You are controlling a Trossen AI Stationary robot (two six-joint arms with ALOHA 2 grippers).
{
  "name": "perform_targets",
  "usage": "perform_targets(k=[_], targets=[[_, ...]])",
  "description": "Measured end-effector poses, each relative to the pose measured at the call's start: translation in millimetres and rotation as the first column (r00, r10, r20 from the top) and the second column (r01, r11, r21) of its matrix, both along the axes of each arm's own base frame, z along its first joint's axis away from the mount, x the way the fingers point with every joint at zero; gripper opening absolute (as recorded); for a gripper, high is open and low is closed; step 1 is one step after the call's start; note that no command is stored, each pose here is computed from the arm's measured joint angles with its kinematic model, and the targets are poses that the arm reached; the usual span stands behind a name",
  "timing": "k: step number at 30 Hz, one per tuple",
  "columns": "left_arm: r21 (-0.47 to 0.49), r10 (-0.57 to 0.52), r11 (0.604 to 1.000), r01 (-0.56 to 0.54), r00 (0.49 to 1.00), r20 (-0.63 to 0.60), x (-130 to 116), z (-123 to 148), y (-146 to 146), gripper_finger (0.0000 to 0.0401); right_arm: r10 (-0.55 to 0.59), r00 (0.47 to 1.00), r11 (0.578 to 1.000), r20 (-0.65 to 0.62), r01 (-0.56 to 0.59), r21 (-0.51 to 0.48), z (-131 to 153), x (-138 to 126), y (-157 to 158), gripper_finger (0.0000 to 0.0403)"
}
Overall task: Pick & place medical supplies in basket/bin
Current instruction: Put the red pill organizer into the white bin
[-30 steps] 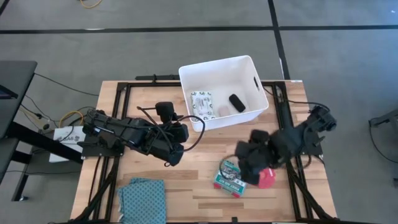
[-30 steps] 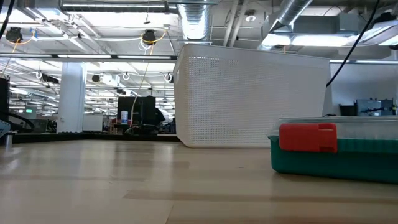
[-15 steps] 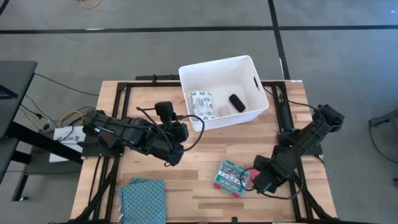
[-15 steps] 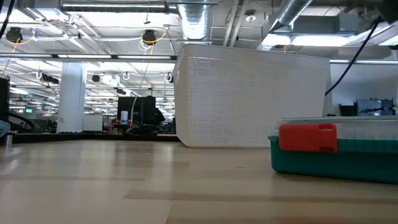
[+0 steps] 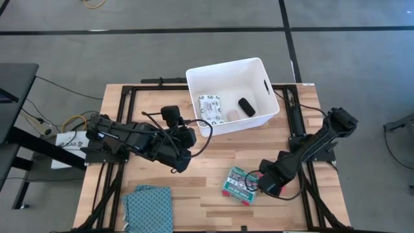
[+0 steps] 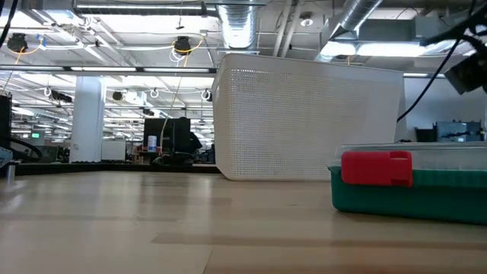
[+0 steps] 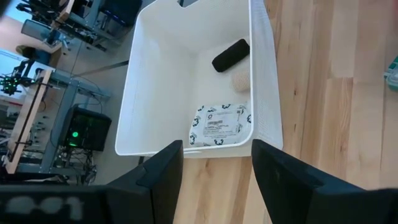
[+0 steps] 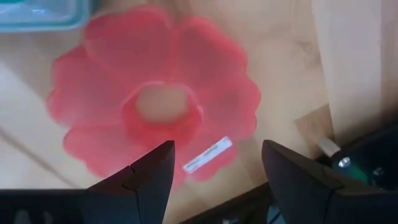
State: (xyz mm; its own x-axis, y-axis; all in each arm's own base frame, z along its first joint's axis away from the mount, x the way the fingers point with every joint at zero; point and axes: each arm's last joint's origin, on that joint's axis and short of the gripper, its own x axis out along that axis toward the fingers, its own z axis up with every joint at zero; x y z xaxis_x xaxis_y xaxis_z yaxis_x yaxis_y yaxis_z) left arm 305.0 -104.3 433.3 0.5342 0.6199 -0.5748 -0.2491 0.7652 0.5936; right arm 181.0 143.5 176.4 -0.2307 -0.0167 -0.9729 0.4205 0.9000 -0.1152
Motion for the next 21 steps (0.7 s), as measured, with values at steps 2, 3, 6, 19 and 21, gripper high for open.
perform_targets(k=[2,3,6,19,21], targets=[[0.0,0.0,1.0,0.0,1.0,0.0,0.0,0.0,0.0,0.0182,0.0,1.0,1.0,-0.008,-0.001,-0.011,-4.5,-0.8,-4.4,0.0236],[0.0,0.0,1.0,0.0,1.0,0.0,0.0,0.0,0.0,0.0182,0.011,1.0,1.0,-0.006,-0.011,-0.018,-6.1,-0.9,-6.3,0.0236],[0.0,0.0,1.0,0.0,1.0,0.0,0.0,0.0,0.0,0.0182,0.066,0.998,0.998,0.015,-0.066,-0.014,-10.6,1.1,-10.2,0.0236],[-0.025,-0.012,1.0,0.012,1.0,-0.01,0.0,-0.6,-0.6,0.0182,0.196,0.979,0.979,0.054,-0.198,0.043,-23.1,5.9,-19.7,0.0235],[-0.025,-0.012,1.0,0.012,1.0,-0.01,0.0,-0.6,-0.6,0.0182,0.218,0.974,0.975,0.057,-0.22,0.042,-23.2,6.0,-19.8,0.0235]])
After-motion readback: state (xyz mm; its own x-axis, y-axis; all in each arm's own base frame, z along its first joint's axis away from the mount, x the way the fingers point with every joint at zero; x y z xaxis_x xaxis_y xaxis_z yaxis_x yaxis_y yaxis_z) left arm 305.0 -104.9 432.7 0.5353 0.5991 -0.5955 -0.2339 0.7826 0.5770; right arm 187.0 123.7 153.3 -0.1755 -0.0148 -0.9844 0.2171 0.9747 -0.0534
